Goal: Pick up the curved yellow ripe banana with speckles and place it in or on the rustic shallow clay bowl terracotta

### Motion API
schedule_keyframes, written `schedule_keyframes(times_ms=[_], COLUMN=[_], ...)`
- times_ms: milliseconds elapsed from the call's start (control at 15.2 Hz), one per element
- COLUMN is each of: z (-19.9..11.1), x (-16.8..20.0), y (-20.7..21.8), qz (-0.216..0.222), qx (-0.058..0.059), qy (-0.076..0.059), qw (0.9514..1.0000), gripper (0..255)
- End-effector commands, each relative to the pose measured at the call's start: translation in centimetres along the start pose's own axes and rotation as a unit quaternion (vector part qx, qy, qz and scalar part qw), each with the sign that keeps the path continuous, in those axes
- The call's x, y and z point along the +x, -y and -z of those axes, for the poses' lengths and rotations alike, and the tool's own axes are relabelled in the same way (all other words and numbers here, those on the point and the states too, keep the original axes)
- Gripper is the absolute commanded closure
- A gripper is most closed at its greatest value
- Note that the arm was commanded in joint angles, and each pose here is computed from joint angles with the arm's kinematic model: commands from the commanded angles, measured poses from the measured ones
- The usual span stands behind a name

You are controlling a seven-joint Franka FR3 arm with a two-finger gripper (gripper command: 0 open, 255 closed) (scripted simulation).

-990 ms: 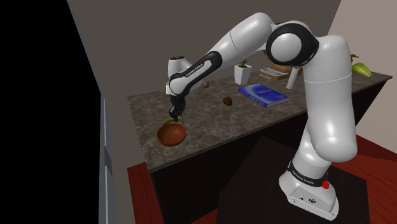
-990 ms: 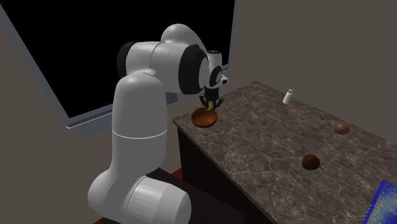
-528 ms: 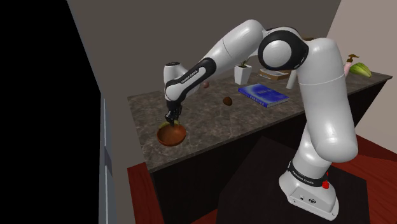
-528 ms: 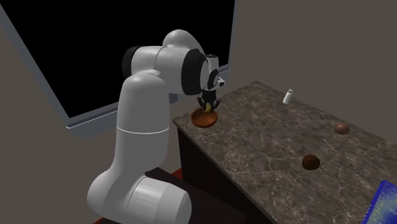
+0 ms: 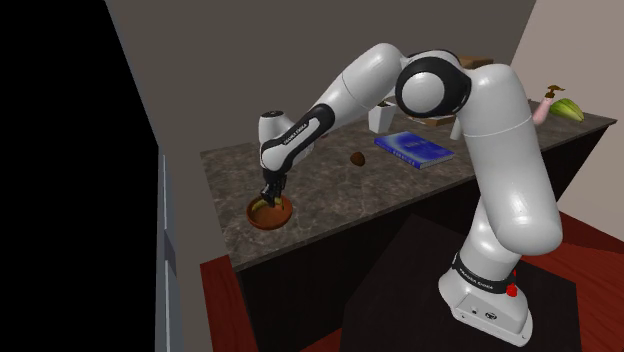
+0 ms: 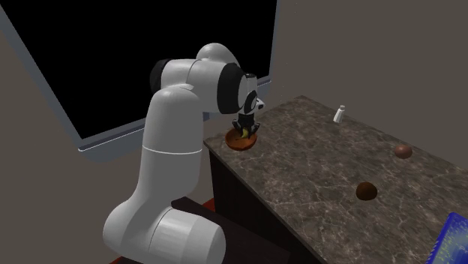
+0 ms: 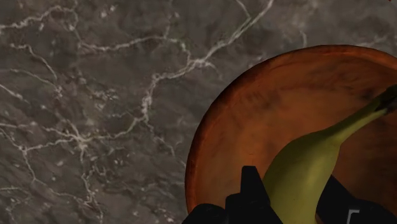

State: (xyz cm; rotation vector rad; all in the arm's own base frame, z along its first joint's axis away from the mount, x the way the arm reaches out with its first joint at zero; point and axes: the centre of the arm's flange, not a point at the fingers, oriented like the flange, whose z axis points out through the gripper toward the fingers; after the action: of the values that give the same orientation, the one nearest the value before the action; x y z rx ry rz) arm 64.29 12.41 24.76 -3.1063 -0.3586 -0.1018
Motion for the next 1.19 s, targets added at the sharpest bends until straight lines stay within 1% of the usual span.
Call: schedule_keyframes(times_ms=[0,330,396,726,990,1122], z=[-0.2,-0.2,-0.2,-0.2,4.8,4.8], x=[0.0,0.0,0.0,0.0,0.0,0.0], y=[0.0,0.0,0.0,0.0,0.0,0.0], qz=[0.0,0.0,0.0,0.0,0.0,0.0], qx=[0.0,0.0,0.0,0.0,0.0,0.0], qy=[0.0,0.0,0.0,0.0,0.0,0.0], qw=[1.0,1.0,1.0,1.0,1.0,1.0], gripper=[255,255,0,0,0,0])
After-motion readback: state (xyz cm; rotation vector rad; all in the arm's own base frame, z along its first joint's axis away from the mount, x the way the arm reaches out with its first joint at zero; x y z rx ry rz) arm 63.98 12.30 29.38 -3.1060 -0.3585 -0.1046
